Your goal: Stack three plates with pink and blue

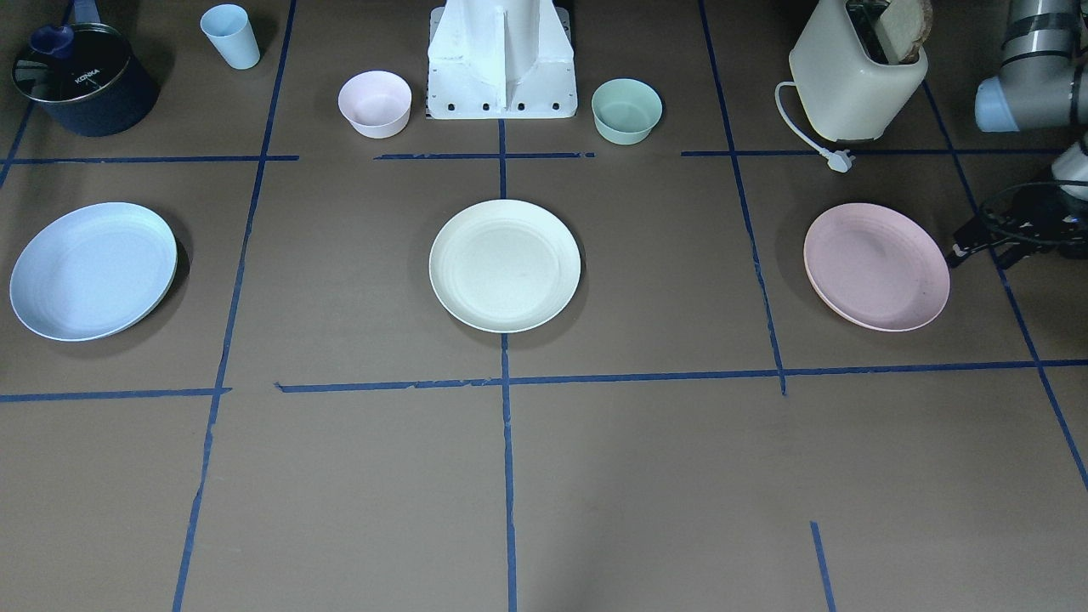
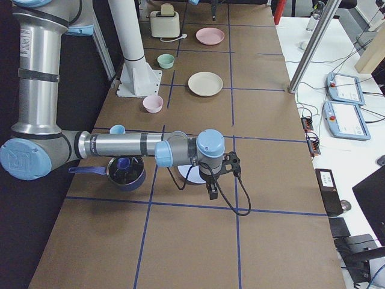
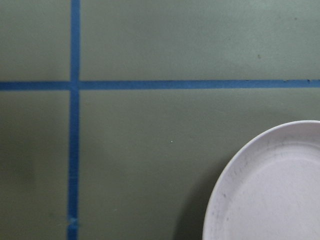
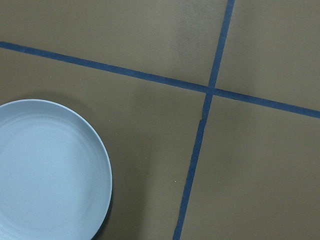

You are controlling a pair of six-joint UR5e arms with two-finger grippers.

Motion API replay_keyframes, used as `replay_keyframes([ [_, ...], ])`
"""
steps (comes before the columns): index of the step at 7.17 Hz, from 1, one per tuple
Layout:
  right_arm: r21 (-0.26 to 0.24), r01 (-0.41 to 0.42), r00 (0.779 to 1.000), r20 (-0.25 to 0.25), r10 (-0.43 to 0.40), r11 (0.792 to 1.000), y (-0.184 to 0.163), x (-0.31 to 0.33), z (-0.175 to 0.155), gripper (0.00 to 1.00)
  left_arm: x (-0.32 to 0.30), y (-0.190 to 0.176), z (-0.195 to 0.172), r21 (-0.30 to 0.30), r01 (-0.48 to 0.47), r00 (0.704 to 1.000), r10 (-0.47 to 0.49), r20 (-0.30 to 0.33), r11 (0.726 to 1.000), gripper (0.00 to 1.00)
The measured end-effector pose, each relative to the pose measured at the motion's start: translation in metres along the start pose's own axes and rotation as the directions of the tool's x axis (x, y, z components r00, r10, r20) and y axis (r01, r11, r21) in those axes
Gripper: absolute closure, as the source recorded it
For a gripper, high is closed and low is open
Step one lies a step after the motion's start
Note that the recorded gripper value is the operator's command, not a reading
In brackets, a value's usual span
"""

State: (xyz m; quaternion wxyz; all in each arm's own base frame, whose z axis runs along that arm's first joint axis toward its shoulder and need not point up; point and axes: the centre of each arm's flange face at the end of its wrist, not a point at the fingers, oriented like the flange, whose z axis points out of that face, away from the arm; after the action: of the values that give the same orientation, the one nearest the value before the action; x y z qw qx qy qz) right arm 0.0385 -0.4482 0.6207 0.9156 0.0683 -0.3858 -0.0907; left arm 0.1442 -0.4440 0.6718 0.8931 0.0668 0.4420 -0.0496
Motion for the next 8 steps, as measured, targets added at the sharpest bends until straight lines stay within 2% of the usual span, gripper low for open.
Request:
replay_keyframes([
  [2, -0.001, -0.001, 1.0, 0.001, 0.001, 1.0, 0.001, 0.0, 0.0, 0.0, 0.012, 0.009, 0.015, -0.012, 0.006, 1.0, -0.006, -0.002, 1.0, 0.75],
  [3, -0.001, -0.002, 1.0, 0.001, 0.002, 1.0, 0.001, 0.001, 0.0, 0.0, 0.014, 0.012, 0.018, -0.019, 0.002, 1.0, -0.002, -0.007, 1.0, 0.92],
  [5, -0.001, -0.002, 1.0, 0.001, 0.002, 1.0, 0.002, 0.001, 0.001, 0.0, 0.017, 0.016, 0.019, -0.04, -0.007, 1.0, 0.006, -0.028, 0.999, 1.0],
  [7, -0.001, -0.002, 1.0, 0.001, 0.002, 1.0, 0.002, 0.001, 0.0, 0.0, 0.019, 0.018, 0.018, -0.054, -0.01, 0.999, 0.007, -0.042, 0.999, 1.0],
  [8, 0.0, -0.002, 1.0, 0.001, 0.002, 1.0, 0.002, 0.0, 0.0, 0.0, 0.028, 0.019, 0.014, -0.08, -0.017, 0.997, 0.01, -0.078, 0.997, 1.0],
])
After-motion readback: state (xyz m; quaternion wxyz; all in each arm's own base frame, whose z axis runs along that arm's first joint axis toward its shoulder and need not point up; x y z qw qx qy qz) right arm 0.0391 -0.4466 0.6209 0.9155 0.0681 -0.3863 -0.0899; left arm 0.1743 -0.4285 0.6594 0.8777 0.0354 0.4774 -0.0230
